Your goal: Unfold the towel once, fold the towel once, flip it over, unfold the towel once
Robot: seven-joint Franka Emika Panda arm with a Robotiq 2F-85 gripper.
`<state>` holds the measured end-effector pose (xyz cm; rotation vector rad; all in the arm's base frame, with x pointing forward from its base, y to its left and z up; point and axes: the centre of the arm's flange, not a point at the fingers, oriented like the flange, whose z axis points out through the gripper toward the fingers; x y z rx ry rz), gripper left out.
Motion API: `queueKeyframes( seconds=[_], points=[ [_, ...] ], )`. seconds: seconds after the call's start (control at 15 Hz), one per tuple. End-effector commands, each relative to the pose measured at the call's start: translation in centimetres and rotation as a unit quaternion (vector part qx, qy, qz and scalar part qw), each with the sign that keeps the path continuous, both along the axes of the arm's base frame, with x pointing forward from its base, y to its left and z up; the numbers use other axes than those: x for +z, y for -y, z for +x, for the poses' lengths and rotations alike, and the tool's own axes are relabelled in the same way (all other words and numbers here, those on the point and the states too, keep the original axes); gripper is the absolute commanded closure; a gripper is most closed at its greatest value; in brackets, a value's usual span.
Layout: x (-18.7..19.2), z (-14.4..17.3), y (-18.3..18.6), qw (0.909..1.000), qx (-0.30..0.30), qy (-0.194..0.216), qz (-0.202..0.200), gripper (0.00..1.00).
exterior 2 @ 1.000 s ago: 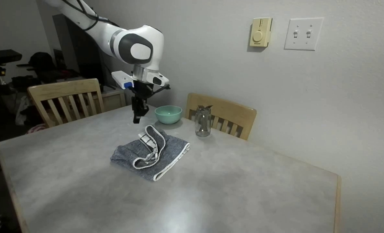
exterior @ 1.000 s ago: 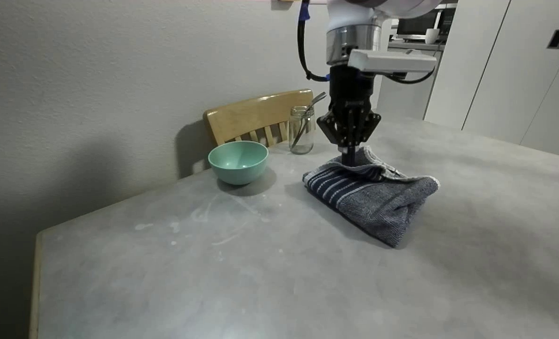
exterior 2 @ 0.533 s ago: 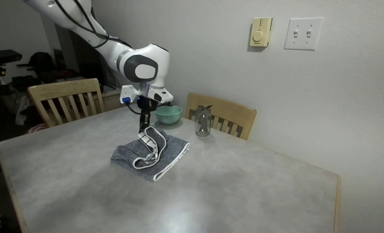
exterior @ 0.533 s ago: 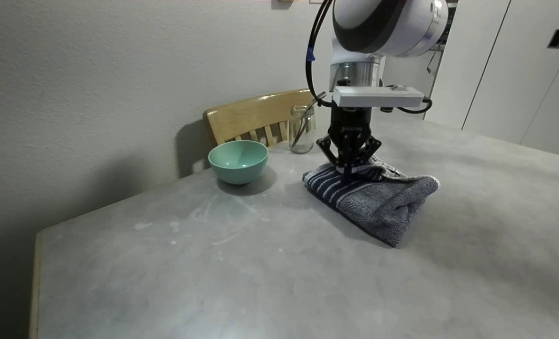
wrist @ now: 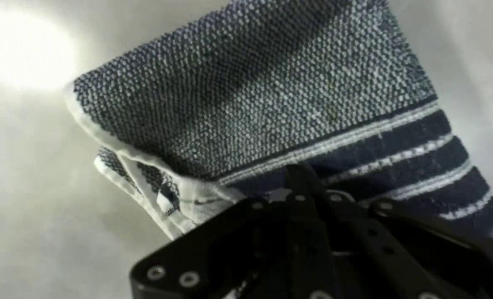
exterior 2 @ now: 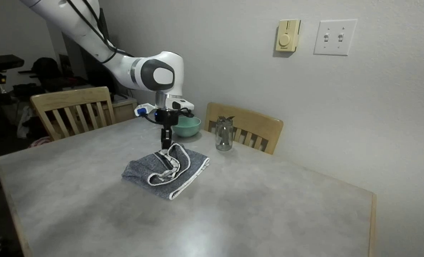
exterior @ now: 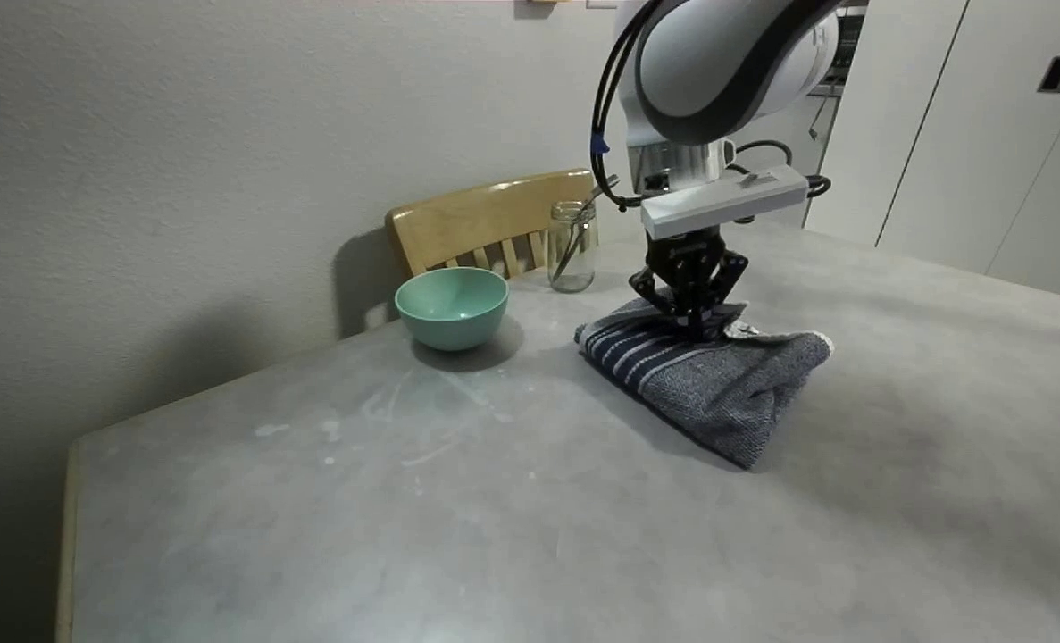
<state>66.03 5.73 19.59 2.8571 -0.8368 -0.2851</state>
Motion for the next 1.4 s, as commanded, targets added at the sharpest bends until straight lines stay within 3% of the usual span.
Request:
queueKeyframes(
  seconds=[0.0, 0.27, 0.4, 0.87, 1.07, 1.33],
  points=[
    [-0.3, 1.7, -1.5, 0.9950, 0.029, -0.027, -0.092, 1.00],
    [-1.6, 2.7, -3.4, 0.9814, 0.076, -0.011, -0.176, 1.00],
    [-2.8, 3.2, -3.7, 0.9774, 0.086, 0.006, -0.193, 1.00],
    [-5.8, 4.1, -1.1, 0.9711, 0.062, 0.021, -0.230, 1.00],
    [-3.8, 3.9, -1.4, 0.9701, 0.059, 0.028, -0.234, 1.00],
    [-0.5, 3.5, -3.4, 0.9753, 0.073, 0.042, -0.204, 1.00]
  ],
)
